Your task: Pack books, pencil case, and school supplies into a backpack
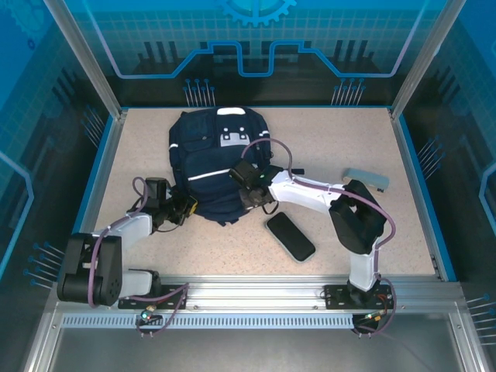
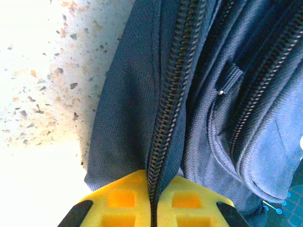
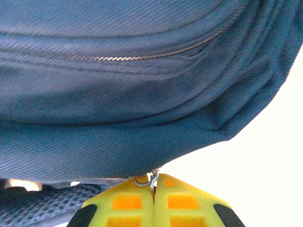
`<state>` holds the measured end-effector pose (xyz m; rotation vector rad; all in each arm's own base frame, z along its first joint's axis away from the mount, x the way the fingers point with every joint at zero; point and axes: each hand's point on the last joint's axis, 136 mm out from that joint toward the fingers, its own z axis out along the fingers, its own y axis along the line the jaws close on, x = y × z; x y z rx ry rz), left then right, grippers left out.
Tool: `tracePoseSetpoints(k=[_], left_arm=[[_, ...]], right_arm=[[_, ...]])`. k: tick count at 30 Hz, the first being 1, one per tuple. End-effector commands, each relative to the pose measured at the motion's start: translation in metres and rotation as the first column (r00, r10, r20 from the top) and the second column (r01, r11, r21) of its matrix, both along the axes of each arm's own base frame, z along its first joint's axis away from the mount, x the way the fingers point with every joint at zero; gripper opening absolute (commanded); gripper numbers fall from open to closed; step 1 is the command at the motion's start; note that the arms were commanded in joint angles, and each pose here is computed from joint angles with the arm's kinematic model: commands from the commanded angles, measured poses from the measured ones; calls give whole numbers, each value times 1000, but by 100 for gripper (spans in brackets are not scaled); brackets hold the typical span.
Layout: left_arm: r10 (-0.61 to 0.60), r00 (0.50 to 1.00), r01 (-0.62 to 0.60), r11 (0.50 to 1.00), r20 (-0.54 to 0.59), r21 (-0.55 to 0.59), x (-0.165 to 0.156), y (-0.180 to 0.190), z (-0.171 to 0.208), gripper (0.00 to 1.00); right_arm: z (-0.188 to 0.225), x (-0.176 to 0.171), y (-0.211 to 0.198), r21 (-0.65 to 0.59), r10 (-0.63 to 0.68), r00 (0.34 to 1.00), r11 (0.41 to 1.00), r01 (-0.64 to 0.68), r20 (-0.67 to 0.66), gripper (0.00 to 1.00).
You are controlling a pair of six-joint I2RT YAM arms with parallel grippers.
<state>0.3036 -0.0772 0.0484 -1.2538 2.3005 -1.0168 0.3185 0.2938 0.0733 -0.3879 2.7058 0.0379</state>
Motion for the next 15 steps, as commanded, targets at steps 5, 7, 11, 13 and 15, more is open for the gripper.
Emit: tracePoseSetpoints(k=[5, 7, 11, 13, 15], left_arm=[[43, 999, -44, 994, 6, 102, -2, 27, 4, 1], [43, 999, -44, 994, 4, 103, -3, 29, 5, 0], [48, 999, -48, 993, 0, 106, -6, 35, 6, 0], [50, 999, -50, 993, 3, 110, -7, 37, 8, 0], [48, 999, -49, 992, 7, 116, -7, 39, 10, 0]], right_arm=[[10, 41, -53, -66, -68, 996, 995, 72, 65, 0], [12, 49, -49, -31, -29, 997, 999, 31, 70, 0], [18, 63, -46, 12, 28, 997, 999, -29, 77, 0], [20, 65, -48, 24, 40, 996, 999, -42, 75, 0], [22, 65, -52, 23, 45, 996, 999, -47, 77, 0]])
